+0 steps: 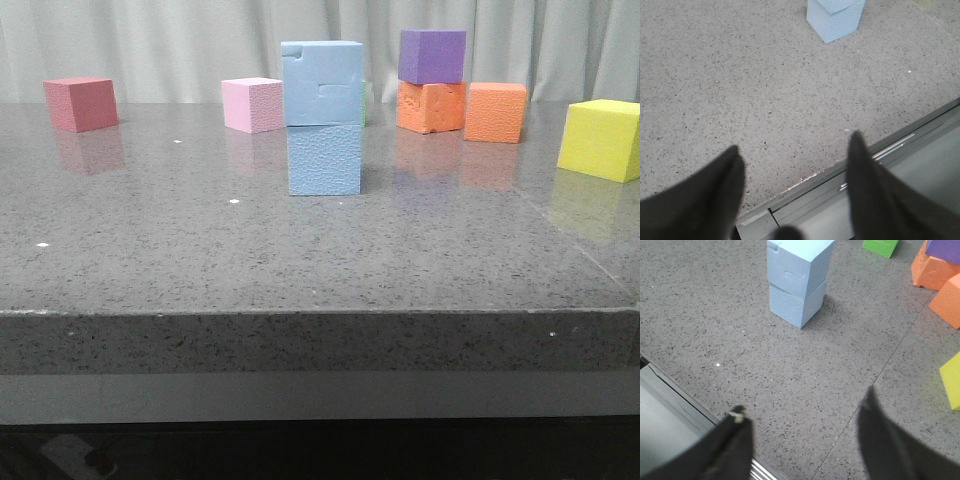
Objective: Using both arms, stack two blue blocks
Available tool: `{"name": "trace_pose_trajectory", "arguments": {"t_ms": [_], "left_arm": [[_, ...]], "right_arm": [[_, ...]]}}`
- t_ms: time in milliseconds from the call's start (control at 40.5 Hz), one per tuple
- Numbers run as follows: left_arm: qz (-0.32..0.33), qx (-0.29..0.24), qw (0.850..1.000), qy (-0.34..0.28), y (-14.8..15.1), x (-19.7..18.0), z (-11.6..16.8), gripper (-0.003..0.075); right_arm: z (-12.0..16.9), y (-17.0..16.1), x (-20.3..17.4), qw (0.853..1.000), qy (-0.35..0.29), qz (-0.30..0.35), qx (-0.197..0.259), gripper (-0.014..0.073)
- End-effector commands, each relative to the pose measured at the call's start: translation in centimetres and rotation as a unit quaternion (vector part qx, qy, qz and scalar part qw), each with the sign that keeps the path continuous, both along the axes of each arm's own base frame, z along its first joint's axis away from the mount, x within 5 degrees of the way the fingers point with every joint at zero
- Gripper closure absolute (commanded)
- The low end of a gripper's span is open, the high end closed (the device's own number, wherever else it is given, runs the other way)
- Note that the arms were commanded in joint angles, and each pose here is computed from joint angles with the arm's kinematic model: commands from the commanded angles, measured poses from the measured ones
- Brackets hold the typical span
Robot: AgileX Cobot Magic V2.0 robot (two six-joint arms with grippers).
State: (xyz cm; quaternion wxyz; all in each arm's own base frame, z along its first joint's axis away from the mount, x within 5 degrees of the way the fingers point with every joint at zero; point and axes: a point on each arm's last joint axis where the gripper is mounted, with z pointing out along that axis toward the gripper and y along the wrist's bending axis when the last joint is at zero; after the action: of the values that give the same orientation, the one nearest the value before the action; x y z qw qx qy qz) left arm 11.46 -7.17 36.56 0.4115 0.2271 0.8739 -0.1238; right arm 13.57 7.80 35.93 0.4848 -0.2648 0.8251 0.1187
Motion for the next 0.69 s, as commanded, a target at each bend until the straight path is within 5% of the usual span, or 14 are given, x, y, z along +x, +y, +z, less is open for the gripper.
{"name": "trace_pose_trajectory", "arguments": {"t_ms": [0,99,247,518,666], "left_arm": [[0.002,-0.035,0.999,-0.041,-0.2,0.3,1.4,0.0525],[0.002,-0.035,0.999,-0.041,-0.2,0.3,1.4,0.0631],[0.002,-0.035,0.999,-0.041,-0.2,0.3,1.4,0.0734],[0.002,-0.037,0.998,-0.041,-0.2,0.3,1.2,0.0741],[0.051,-0.055,0.993,-0.095,1.4,0.3,0.2,0.0741]], "right_arm": [[1.5,0.0,0.1,0.999,-0.044,0.000,0.018,0.0412],[1.5,0.0,0.1,0.999,-0.045,0.000,0.019,0.0585],[1.5,0.0,0.1,0.999,-0.045,0.000,0.019,0.0714],[1.5,0.0,0.1,0.999,-0.045,0.000,0.019,0.0716],[1.5,0.0,0.1,0.999,-0.045,0.000,0.019,0.0716]]}}
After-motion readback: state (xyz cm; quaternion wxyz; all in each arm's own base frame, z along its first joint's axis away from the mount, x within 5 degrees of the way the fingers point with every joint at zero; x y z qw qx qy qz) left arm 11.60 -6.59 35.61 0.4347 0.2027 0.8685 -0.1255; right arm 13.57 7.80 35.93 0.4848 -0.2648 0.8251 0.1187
